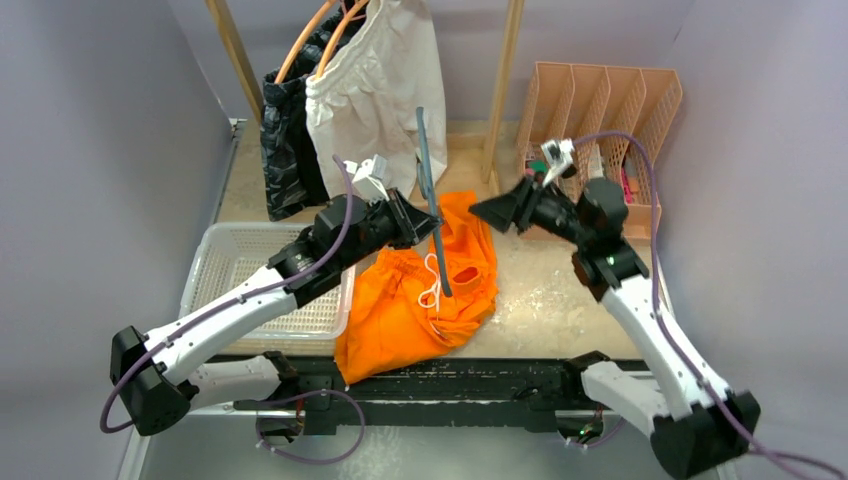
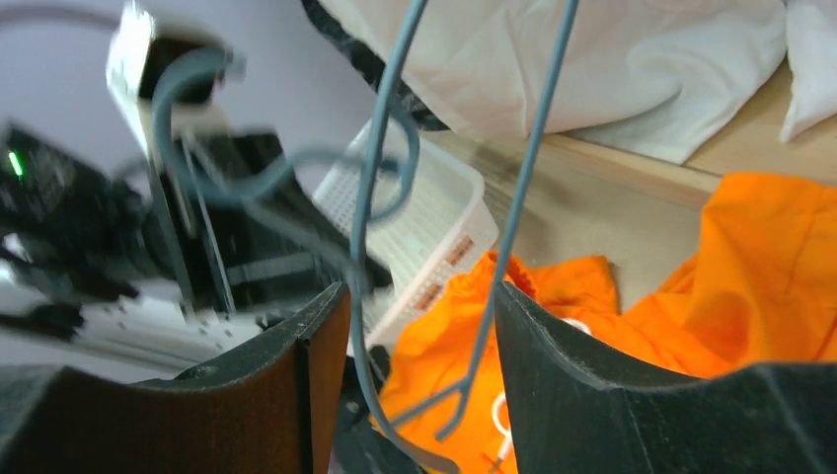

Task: Remove the shorts from the hanger
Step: Place the hanger on the clothes rod.

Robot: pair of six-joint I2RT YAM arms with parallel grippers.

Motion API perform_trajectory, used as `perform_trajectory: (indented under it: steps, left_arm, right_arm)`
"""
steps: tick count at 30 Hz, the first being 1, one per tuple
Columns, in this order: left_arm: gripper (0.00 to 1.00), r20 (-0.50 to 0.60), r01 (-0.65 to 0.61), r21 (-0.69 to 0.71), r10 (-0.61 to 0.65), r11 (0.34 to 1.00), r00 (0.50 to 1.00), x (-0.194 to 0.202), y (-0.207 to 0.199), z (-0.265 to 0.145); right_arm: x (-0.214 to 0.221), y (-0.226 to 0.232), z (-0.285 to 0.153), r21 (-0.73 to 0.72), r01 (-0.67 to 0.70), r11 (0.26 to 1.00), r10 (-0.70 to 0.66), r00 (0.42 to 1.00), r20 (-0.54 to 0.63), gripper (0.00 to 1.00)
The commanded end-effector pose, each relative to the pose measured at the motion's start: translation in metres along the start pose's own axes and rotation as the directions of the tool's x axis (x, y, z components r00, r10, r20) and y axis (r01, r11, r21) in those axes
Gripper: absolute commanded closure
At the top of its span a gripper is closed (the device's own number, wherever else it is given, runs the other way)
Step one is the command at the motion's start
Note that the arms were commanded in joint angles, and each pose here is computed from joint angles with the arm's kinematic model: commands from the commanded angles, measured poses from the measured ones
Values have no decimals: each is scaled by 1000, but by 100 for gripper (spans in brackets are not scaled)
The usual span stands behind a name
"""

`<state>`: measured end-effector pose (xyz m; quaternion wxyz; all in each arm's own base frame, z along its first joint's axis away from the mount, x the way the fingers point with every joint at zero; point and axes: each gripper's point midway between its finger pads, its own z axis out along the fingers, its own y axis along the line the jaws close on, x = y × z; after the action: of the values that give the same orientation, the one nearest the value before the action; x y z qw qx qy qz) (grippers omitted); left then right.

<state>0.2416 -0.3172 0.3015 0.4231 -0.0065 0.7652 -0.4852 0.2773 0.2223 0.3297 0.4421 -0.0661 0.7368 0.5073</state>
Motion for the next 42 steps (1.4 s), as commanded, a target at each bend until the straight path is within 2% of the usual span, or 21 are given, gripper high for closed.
perform_trajectory:
  steps: [1,7,11,14,26,32,34,38,42]
  left_arm:
    - [100,142,149,-66,-139,987,980,-46,-15,-6]
    - [100,173,324,-49,-311,945,934,-64,-33,6]
    - [100,188,379,-58,-363,924,913,-72,-38,18]
    - [100,205,406,-84,-383,910,901,-75,-36,25]
    - [100,229,500,-44,-479,865,848,-85,-45,35]
    - [100,261,547,-30,-522,837,812,-90,-43,35]
    - [100,259,550,-22,-527,835,810,-90,-45,36]
    - [100,240,549,-7,-531,836,812,-88,-49,38]
    - [100,229,534,12,-522,845,821,-87,-51,39]
  right_arm:
    - [19,12,-30,-96,248,964,-237,966,107,42]
    - [51,7,-53,-105,384,917,-376,922,86,40]
    - [54,10,-60,-106,490,865,-486,872,60,39]
    - [54,13,-66,-104,550,829,-546,835,64,32]
    - [47,-18,-54,16,589,808,-588,808,-16,30]
    - [36,-14,-37,58,649,758,-649,761,-29,31]
    - [39,-15,-30,68,664,745,-662,748,-49,34]
    - [33,-18,-23,115,666,737,-666,745,-46,47]
    - [24,-14,-27,150,663,733,-669,743,-13,77]
